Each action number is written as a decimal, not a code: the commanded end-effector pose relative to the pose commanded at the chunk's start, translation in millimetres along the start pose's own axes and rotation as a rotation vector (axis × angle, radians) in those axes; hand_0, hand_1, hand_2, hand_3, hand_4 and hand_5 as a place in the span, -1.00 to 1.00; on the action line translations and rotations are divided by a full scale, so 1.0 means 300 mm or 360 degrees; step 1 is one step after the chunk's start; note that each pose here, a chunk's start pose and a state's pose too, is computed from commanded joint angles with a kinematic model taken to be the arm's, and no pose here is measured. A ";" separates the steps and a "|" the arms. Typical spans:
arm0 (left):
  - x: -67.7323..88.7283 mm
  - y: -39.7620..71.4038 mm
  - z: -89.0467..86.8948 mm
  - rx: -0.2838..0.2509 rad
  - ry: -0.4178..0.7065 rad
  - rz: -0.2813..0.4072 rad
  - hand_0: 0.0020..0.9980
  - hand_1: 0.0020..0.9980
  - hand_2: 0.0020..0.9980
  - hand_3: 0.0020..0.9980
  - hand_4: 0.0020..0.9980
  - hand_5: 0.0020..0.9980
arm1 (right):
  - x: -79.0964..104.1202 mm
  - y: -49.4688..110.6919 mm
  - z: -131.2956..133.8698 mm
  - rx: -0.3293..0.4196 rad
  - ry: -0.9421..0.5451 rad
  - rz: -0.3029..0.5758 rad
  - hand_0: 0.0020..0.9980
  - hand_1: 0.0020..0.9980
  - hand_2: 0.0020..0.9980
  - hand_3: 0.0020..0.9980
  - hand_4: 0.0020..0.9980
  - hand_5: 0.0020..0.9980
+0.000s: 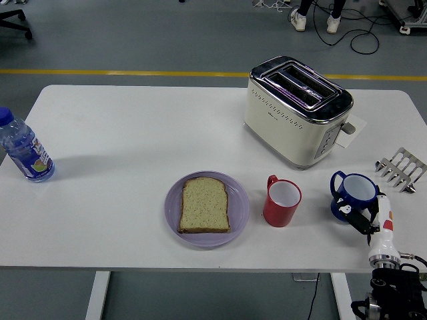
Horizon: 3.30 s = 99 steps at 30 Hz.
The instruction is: Pick up the cup,pour liquid into bread,place the cup on the desk
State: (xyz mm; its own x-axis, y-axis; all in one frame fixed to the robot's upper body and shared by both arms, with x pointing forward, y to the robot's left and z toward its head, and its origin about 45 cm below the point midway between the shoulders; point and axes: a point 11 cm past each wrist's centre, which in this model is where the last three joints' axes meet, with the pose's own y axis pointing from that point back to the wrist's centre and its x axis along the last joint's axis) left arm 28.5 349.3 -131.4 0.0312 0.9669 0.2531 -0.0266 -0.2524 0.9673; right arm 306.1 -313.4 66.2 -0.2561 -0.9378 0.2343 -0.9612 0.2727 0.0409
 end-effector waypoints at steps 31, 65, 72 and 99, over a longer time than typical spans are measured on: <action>-0.010 -0.001 -0.034 0.0028 -0.0025 -0.0007 0.27 0.28 0.30 0.01 -0.52 0.73 | -0.012 0.016 0.030 -0.0047 0.0093 -0.0056 0.18 0.10 0.57 0.93 0.71 -0.72; -0.006 0.000 -0.011 0.0010 -0.0007 -0.0007 0.27 0.28 0.30 0.00 -0.52 0.73 | -0.013 0.000 -0.010 0.0040 0.0112 -0.0061 0.65 0.48 0.85 1.00 0.82 -0.67; -0.004 0.000 -0.007 0.0007 -0.0004 -0.0006 0.27 0.28 0.30 0.00 -0.52 0.73 | -0.017 0.001 -0.046 0.0113 0.0134 -0.0063 0.67 0.49 0.85 1.00 0.83 -0.67; -0.002 0.000 -0.001 0.0001 -0.0012 -0.0002 0.27 0.28 0.30 0.01 -0.52 0.73 | 0.128 -0.019 -0.262 0.0264 -0.0650 0.0337 0.43 0.24 0.43 0.35 0.35 -0.64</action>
State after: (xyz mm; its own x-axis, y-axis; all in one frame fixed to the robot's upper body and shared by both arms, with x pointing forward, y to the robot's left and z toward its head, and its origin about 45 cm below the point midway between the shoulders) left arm 28.1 348.6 -131.6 0.0389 0.9669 0.2520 -0.0261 -0.2511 0.9676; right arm 309.7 -334.2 151.5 -0.4348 -0.8822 -0.1808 -0.8786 0.4596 -0.1298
